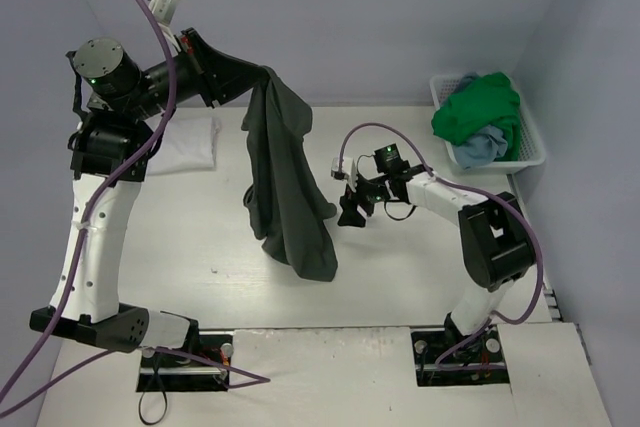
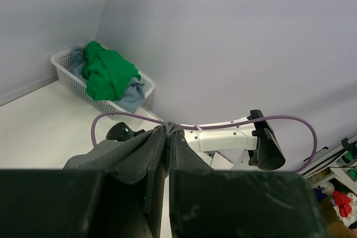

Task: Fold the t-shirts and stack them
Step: Flatten out the tshirt

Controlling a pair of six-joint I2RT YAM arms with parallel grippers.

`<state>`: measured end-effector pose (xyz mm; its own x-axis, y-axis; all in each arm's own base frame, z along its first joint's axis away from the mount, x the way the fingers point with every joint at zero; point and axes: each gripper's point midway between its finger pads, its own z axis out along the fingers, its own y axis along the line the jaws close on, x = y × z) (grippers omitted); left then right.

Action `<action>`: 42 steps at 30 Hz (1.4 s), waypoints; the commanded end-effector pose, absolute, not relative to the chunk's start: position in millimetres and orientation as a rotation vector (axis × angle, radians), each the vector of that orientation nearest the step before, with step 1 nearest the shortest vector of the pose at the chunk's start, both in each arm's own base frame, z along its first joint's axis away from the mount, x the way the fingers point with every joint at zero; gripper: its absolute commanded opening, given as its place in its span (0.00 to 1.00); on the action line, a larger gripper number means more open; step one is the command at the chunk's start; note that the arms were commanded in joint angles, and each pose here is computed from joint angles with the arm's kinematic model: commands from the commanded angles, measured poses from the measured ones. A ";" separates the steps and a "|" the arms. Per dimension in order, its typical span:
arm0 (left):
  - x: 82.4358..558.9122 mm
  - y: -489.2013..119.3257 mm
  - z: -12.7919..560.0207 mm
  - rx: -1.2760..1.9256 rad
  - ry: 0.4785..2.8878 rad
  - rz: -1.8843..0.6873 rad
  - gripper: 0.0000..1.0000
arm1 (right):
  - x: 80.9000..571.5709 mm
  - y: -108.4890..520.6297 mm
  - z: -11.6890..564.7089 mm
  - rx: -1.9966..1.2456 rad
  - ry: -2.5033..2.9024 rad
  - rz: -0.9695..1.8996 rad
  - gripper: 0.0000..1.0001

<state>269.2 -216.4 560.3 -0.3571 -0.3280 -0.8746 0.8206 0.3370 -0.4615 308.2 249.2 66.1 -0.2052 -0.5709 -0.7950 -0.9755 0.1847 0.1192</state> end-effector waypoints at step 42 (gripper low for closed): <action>252.4 -207.2 591.6 0.536 1.348 -1.228 0.00 | 333.2 321.3 76.7 -1.491 1.696 1.142 0.13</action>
